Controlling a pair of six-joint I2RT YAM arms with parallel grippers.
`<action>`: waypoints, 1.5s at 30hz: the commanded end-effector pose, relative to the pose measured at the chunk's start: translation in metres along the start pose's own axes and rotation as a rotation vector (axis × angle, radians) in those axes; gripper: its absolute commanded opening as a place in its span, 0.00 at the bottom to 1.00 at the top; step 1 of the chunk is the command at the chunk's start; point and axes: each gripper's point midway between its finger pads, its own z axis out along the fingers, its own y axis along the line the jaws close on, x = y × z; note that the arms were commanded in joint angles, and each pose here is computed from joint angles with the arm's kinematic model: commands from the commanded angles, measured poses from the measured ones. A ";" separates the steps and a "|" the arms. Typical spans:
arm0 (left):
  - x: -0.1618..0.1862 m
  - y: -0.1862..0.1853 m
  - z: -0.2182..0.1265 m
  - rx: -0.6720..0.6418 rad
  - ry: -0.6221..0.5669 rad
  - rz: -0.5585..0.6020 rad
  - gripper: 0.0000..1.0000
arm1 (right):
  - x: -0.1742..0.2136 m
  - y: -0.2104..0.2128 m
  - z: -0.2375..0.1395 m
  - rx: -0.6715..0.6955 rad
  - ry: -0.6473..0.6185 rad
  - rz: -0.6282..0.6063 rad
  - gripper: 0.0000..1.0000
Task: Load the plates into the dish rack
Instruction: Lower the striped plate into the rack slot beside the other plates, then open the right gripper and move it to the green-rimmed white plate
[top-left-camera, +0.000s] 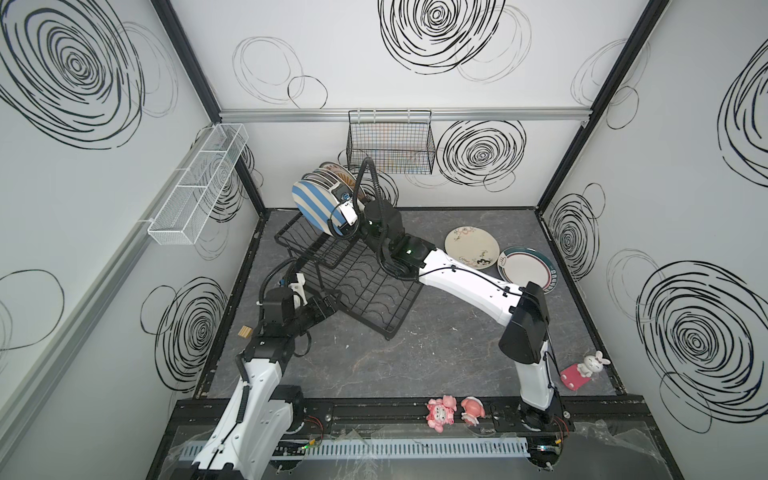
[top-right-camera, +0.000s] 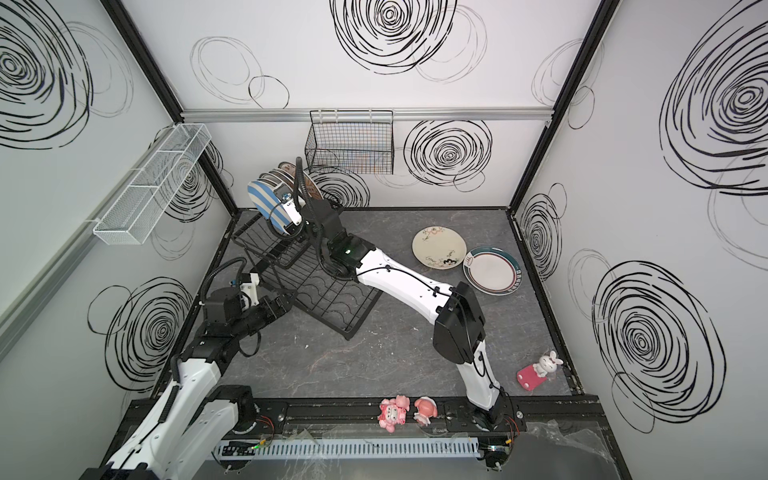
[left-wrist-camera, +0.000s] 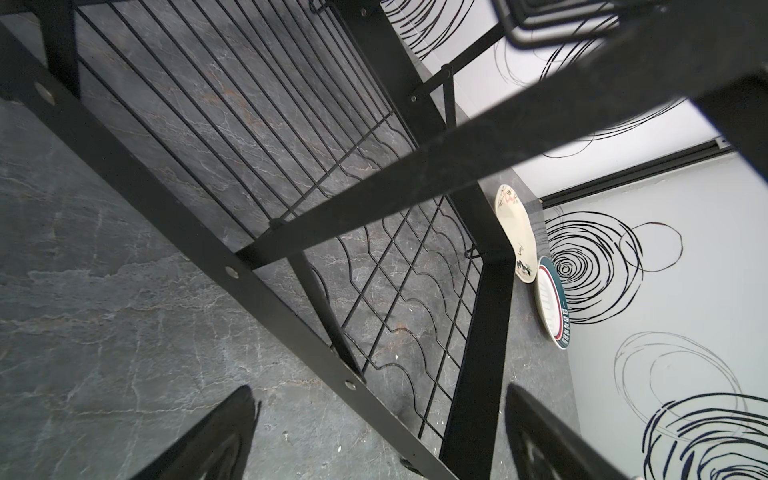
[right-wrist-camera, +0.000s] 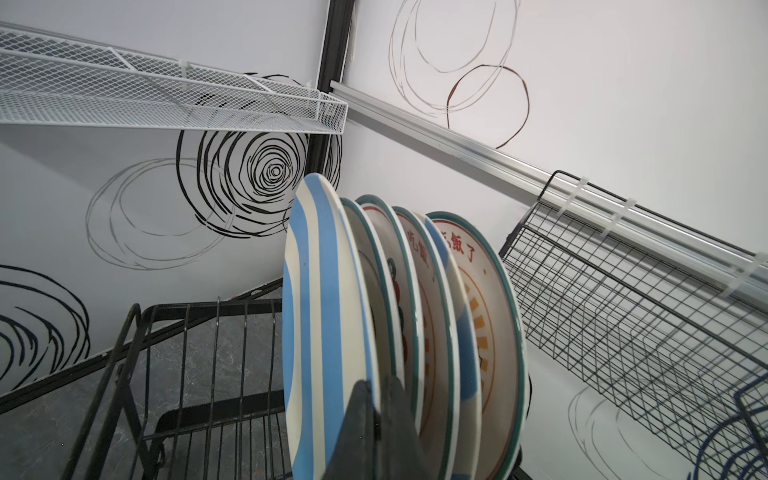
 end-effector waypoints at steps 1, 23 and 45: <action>-0.008 -0.006 -0.001 0.026 -0.025 0.027 0.96 | -0.019 -0.012 0.003 0.046 -0.053 0.023 0.00; -0.019 -0.016 -0.011 0.001 -0.032 0.084 0.96 | -0.027 -0.010 0.000 0.034 -0.024 0.037 0.40; 0.021 -0.061 -0.037 -0.037 -0.053 0.279 0.96 | -0.009 -0.046 -0.187 0.044 0.187 0.297 0.64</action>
